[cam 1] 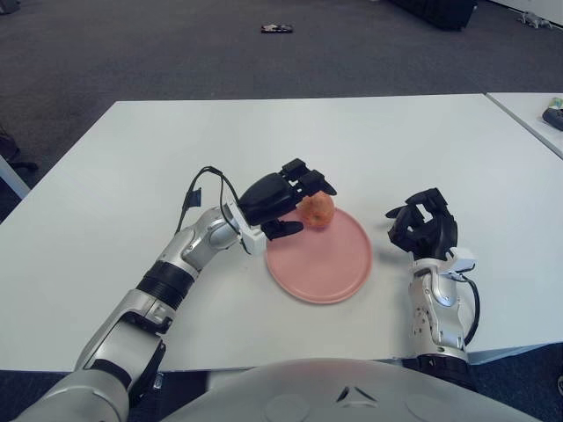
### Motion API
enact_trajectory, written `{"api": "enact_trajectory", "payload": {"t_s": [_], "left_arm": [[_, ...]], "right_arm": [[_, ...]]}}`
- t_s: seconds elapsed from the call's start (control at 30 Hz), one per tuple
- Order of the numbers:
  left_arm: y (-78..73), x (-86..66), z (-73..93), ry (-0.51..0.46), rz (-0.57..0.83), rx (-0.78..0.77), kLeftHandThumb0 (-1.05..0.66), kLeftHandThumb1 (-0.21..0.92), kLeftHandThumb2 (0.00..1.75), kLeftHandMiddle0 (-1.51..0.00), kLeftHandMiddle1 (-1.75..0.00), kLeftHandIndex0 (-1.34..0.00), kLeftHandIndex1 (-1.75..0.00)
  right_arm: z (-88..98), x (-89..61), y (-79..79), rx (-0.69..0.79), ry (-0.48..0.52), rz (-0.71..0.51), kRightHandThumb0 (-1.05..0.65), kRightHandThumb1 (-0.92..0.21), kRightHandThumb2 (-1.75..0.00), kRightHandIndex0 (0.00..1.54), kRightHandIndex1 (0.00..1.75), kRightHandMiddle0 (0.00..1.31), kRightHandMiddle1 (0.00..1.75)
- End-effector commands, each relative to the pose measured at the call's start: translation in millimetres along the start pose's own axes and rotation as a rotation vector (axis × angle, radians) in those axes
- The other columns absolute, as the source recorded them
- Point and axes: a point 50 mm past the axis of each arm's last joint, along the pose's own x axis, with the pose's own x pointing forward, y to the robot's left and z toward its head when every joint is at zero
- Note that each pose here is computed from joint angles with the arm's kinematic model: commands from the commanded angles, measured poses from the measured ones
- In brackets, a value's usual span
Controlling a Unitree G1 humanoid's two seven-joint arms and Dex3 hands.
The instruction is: Put the apple into the plate.
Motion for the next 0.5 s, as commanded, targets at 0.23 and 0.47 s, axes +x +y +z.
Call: {"api": "enact_trajectory", "payload": {"t_s": [0.23, 0.47], "left_arm": [[23.0, -9.5, -8.1, 0.124, 0.201, -0.022, -0.42, 0.22, 1.24, 0.0, -0.97, 0.0, -1.06], [32.0, -22.5, -13.2, 0.183, 0.397, -0.153, -0.42, 0.19, 1.23, 0.0, -0.93, 0.0, -1.05]], "right_arm": [[2.9, 0.6, 2.3, 0.025, -0.004, 0.005, -0.01, -0.3, -1.26, 0.68, 1.48, 0.5, 1.75], [2.7, 0.8, 1.6, 0.022, -0.002, 0.009, -0.01, -0.3, -1.25, 0.67, 1.48, 0.5, 1.75]]}}
